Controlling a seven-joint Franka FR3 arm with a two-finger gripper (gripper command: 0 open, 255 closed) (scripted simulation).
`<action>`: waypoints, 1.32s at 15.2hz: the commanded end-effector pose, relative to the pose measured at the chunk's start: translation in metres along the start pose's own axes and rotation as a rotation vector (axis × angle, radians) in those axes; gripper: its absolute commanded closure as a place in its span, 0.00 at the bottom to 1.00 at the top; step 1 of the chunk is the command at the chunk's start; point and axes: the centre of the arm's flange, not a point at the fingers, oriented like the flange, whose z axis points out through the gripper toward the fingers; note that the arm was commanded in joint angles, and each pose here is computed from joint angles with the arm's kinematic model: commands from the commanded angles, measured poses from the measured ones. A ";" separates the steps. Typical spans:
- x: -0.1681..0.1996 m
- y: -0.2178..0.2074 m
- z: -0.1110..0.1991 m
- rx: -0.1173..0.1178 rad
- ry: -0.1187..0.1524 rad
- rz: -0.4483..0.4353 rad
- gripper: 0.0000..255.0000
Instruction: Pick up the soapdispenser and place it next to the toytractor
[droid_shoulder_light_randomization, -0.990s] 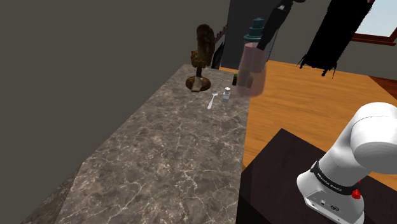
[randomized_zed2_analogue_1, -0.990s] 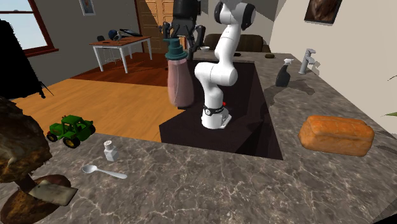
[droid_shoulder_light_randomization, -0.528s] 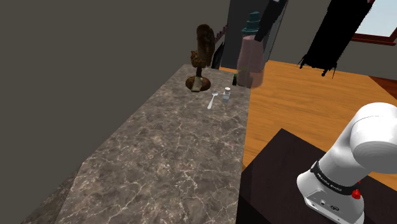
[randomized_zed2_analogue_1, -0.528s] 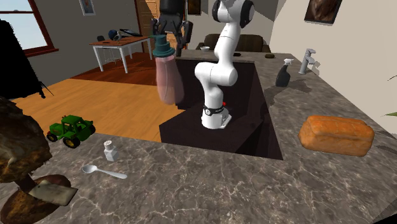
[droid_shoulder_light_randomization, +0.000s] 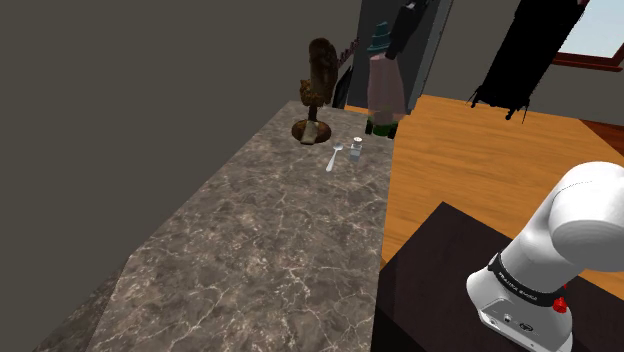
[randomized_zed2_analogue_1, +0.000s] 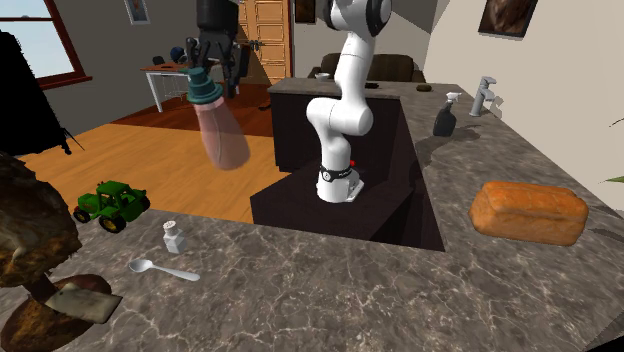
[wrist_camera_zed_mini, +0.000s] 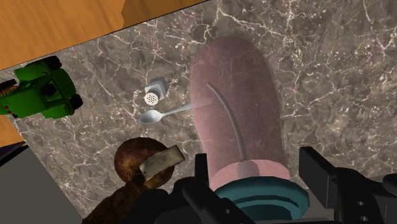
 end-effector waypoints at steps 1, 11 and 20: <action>0.011 0.024 0.010 -0.001 0.001 -0.001 1.00; 0.068 0.135 0.052 -0.001 0.001 -0.001 1.00; 0.119 0.236 0.089 -0.001 0.001 -0.001 1.00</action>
